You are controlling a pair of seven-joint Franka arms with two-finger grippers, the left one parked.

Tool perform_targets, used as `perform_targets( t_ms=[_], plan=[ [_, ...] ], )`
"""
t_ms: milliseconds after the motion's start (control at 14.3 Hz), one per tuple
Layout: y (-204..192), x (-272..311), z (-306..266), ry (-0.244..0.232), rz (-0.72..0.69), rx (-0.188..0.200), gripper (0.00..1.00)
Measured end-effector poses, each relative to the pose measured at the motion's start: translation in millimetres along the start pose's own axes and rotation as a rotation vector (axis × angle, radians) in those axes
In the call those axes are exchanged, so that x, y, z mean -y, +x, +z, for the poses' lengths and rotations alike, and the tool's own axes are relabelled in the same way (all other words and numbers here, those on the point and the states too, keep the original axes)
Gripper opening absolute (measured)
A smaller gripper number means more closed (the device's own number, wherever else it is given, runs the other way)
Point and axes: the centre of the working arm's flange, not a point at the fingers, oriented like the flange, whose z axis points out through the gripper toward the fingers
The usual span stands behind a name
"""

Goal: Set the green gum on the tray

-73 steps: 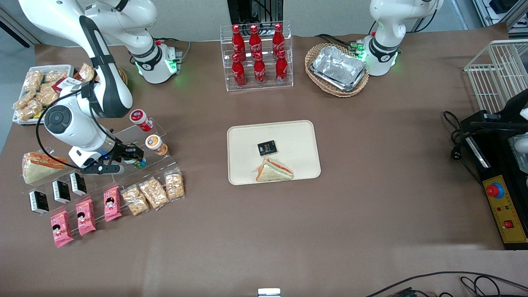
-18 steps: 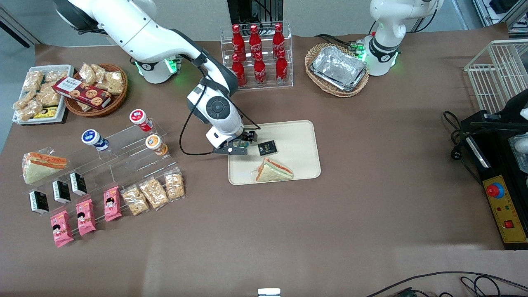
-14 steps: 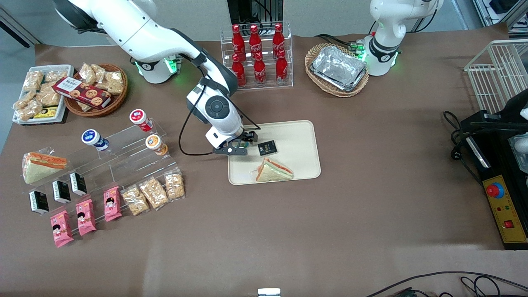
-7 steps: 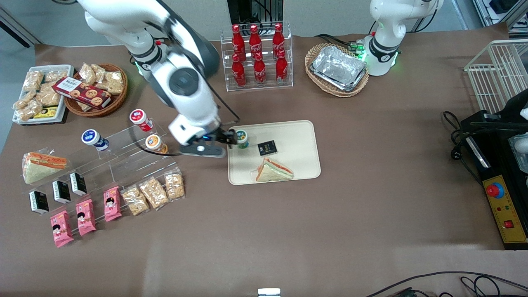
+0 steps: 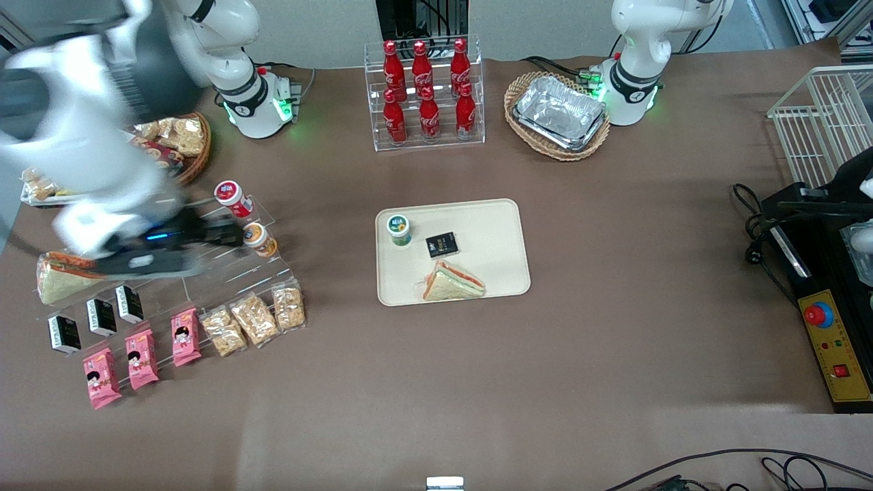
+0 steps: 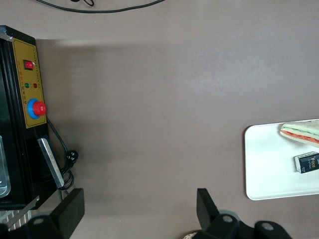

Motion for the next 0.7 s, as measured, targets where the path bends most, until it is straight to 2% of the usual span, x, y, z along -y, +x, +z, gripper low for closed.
perform_targets(
  t_ms=[209, 698],
  plan=[
    [4, -110, -7, -0.010, -0.016, 0.016, 1.00],
    [-10, -181, -29, -0.024, 0.085, -0.005, 1.00]
  ],
)
